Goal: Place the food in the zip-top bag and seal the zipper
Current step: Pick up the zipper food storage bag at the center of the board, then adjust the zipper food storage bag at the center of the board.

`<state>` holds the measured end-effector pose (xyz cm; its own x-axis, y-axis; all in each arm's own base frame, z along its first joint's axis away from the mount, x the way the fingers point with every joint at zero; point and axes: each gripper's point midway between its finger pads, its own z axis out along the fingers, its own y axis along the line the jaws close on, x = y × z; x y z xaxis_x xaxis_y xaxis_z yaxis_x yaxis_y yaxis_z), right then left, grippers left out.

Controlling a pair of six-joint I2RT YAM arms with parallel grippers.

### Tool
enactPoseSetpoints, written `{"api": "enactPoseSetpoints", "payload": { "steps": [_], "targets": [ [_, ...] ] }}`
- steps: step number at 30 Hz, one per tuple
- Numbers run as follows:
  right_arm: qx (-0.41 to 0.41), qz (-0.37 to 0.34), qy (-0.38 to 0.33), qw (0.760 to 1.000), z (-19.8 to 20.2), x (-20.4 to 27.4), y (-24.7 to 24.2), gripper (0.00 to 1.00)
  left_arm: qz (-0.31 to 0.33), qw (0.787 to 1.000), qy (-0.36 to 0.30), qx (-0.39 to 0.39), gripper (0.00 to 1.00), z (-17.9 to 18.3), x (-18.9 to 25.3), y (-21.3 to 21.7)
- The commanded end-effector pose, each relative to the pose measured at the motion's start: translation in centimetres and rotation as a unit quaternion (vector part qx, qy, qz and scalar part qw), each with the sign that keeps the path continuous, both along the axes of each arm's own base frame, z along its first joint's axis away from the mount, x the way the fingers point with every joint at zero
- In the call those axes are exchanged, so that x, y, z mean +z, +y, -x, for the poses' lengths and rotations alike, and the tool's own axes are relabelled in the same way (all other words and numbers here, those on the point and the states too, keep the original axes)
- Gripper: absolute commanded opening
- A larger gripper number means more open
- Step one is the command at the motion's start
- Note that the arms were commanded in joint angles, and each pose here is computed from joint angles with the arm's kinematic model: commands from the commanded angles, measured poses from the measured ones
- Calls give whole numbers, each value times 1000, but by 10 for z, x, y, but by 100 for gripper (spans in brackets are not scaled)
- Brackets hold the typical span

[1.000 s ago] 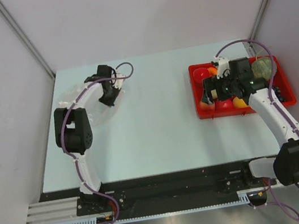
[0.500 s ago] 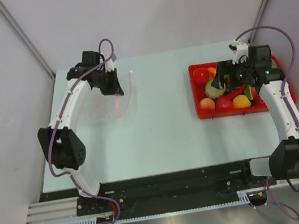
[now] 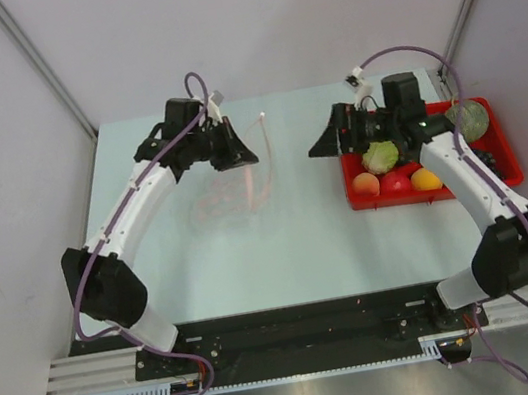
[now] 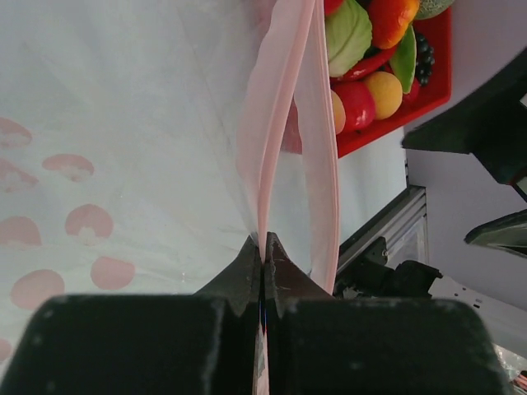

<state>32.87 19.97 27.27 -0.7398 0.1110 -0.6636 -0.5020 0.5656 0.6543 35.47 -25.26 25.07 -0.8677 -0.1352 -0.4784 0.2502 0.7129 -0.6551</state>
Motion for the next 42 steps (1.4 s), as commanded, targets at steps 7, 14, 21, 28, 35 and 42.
{"api": "enactPoseSetpoints", "payload": {
  "steps": [7, 14, 21, 28, 35, 42],
  "targets": [
    [30, 14, 23, 999, -21, -10, 73, 84, 30, 999, -22, 35, 0, 4, 1, -51],
    [-9, 92, 40, 995, -24, -59, 66, 32, 15, 999, -26, 37, 0, 11, -4, -40],
    [11, 106, 23, 994, -7, -53, 56, 0, -79, 992, -64, 69, 34, 5, -8, 14],
    [58, 82, 20, 995, 15, -44, 79, 0, -37, 997, -65, 10, 43, 17, -1, -6],
    [63, 62, 18, 996, 17, -33, 84, 0, -17, 998, -53, -33, 48, 39, -4, -18],
    [86, 20, 20, 996, 24, -11, 94, 0, -11, 997, -47, -67, 43, 60, -4, -23]
  ]
}}
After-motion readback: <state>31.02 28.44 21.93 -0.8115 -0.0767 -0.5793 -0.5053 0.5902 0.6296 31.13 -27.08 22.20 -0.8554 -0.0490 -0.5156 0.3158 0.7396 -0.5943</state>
